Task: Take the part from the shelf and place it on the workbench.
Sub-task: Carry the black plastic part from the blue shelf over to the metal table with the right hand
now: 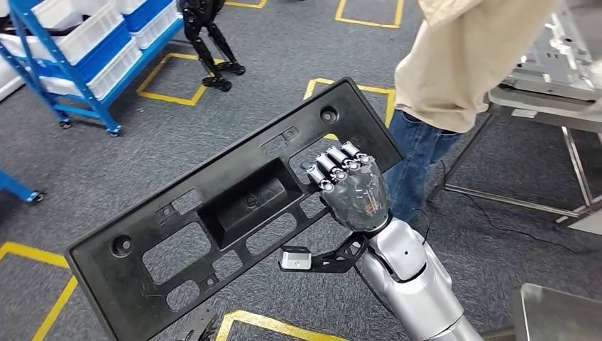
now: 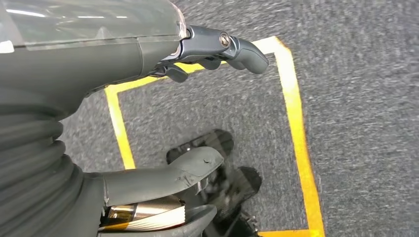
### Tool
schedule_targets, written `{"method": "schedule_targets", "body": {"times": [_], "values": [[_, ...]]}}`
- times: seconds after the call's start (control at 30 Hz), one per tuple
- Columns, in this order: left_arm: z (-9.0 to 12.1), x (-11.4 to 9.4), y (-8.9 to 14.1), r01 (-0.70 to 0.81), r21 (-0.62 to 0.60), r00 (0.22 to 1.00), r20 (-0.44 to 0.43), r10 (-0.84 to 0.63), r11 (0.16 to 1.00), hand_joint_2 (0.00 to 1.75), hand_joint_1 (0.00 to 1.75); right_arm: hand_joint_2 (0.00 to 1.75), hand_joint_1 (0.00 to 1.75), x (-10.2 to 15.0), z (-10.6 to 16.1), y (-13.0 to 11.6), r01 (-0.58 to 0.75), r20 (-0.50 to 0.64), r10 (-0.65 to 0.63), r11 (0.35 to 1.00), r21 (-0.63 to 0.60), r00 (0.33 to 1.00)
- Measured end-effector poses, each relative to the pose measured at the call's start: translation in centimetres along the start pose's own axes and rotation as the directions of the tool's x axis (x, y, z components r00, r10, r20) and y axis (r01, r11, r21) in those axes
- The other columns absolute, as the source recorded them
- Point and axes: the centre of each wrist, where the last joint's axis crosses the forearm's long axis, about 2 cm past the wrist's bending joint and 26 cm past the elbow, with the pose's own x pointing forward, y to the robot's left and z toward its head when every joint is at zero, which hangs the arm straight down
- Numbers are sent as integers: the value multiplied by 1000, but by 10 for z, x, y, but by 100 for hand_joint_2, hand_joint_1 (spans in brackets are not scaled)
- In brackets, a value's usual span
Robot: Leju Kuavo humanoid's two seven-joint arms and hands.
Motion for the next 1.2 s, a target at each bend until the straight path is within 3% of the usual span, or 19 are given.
{"method": "schedule_targets", "body": {"times": [1.2], "values": [[1,-3,3,-8,-7,1000,-4,8,1000,175,0,175,175,0,1,1,6,-14,-6,1000,3,1000]]}}
